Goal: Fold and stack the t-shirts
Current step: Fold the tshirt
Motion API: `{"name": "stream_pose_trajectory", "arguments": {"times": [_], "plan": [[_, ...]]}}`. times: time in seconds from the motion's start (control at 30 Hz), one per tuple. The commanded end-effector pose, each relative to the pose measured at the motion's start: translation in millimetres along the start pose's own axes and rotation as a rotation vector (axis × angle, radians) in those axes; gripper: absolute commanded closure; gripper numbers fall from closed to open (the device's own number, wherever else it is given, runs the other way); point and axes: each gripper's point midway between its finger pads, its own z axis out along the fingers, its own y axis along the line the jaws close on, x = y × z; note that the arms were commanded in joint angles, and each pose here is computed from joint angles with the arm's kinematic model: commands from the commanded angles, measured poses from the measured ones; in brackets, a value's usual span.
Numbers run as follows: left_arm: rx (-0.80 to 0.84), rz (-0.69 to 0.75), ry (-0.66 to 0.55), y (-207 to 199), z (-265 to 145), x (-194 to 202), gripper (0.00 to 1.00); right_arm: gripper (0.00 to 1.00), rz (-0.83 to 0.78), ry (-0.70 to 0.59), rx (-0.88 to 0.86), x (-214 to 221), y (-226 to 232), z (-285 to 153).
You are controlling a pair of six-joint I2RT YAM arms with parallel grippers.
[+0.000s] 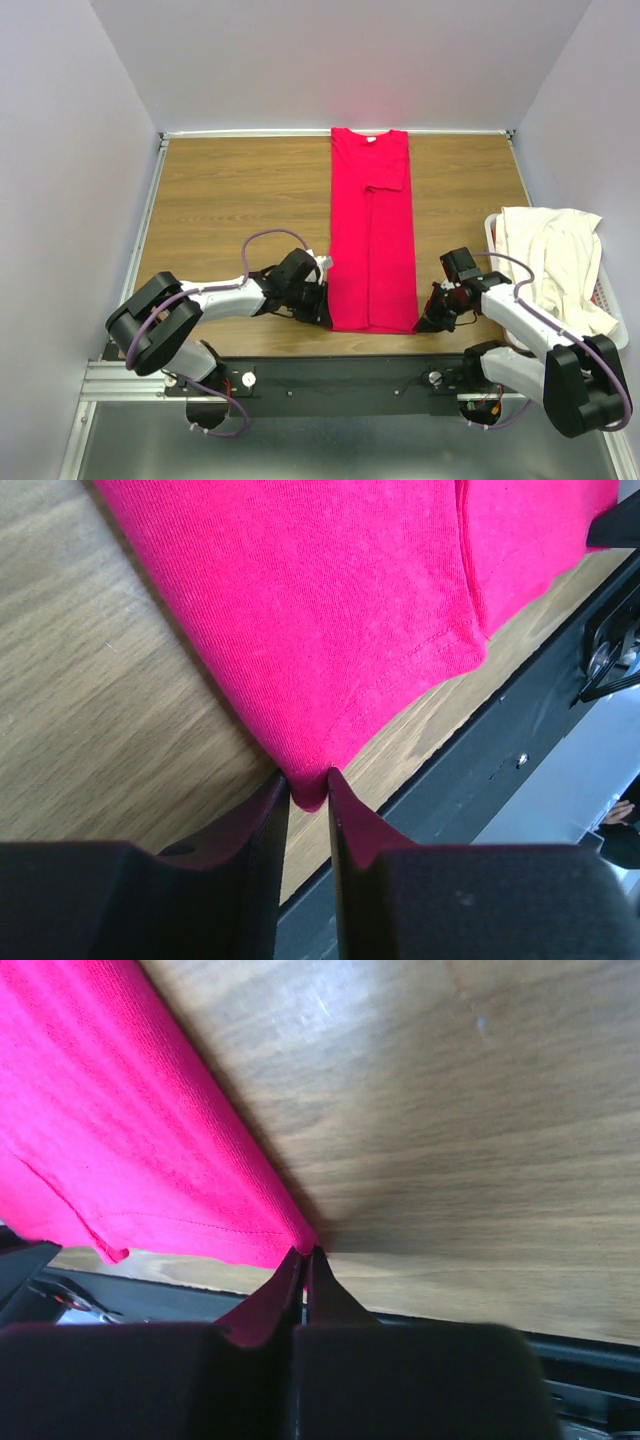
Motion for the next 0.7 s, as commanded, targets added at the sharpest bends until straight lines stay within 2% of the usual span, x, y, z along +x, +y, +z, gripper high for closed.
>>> {"name": "stream_pose_trajectory", "arguments": {"times": [0.0, 0.27, 0.37, 0.43, 0.67], "plan": [[-0.025, -0.018, 0.044, 8, 2, 15, 0.73, 0.99, 0.007, 0.044, 0.002, 15, -7, -2], [-0.007, 0.013, 0.064, -6, -1, 24, 0.84, 1.0, -0.036, 0.026, -0.055, 18, 4, -22], [-0.006, 0.033, 0.062, -11, -5, 23, 0.93, 0.99, -0.069, -0.028, -0.071, 8, 14, -38], [-0.015, 0.05, 0.043, -17, -8, 12, 1.0, 1.0, -0.097, -0.075, -0.096, -5, 28, -51], [-0.046, 0.111, -0.055, -29, -10, -48, 1.0, 1.0, -0.16, -0.255, -0.129, -65, 70, -61]]}}
